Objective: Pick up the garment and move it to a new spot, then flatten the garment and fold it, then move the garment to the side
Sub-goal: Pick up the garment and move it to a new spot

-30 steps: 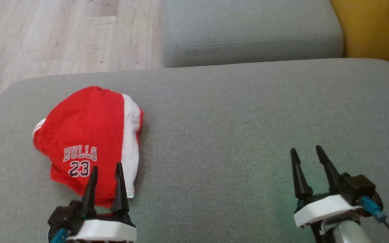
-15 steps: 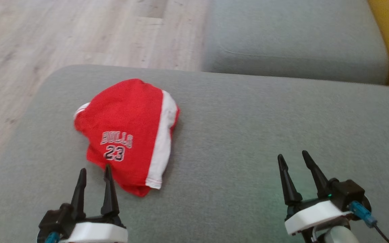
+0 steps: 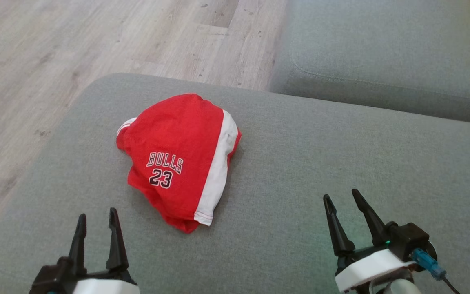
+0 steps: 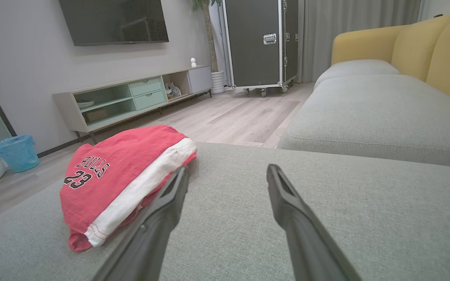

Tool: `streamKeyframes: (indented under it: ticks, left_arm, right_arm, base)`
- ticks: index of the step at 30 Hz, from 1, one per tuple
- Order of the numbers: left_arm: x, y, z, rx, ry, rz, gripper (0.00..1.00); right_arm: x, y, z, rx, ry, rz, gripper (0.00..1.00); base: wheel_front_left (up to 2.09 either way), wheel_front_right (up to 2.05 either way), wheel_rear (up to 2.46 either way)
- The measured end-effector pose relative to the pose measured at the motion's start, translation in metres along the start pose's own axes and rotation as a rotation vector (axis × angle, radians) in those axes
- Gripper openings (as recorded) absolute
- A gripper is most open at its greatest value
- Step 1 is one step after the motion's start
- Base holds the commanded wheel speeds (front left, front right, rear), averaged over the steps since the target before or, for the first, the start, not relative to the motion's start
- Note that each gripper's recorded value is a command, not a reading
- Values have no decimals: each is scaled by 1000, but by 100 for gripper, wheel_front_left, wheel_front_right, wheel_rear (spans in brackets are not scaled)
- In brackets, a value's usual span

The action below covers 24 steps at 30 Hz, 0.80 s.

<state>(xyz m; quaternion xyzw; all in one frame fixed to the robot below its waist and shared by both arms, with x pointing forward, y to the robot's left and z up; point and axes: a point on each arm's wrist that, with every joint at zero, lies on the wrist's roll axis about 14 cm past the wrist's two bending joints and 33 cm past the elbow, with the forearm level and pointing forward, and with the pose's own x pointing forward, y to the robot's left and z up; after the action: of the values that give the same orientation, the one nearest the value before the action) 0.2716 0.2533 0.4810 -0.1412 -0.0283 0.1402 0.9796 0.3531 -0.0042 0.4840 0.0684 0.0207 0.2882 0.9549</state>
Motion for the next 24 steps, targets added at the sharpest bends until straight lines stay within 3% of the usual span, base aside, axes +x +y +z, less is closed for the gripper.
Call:
streamKeyframes:
  ticks: [8,14,18,24]
  left_arm:
    - [22,-14,-8,169,65,-114,100]
    - [103,-47,15,386,130,-278,100]
    - [157,-55,24,515,207,-302,100]
    - [200,-70,-14,602,445,-354,100]
  right_arm:
    - [0,-12,-12,23,29,-32,100]
    - [17,-35,-12,21,22,-71,100]
    - [30,-51,-6,15,-3,-98,100]
    - [35,-80,-13,28,2,-162,100]
  base:
    - [0,0,0]
    - [0,0,0]
    - [0,0,0]
    - [0,0,0]
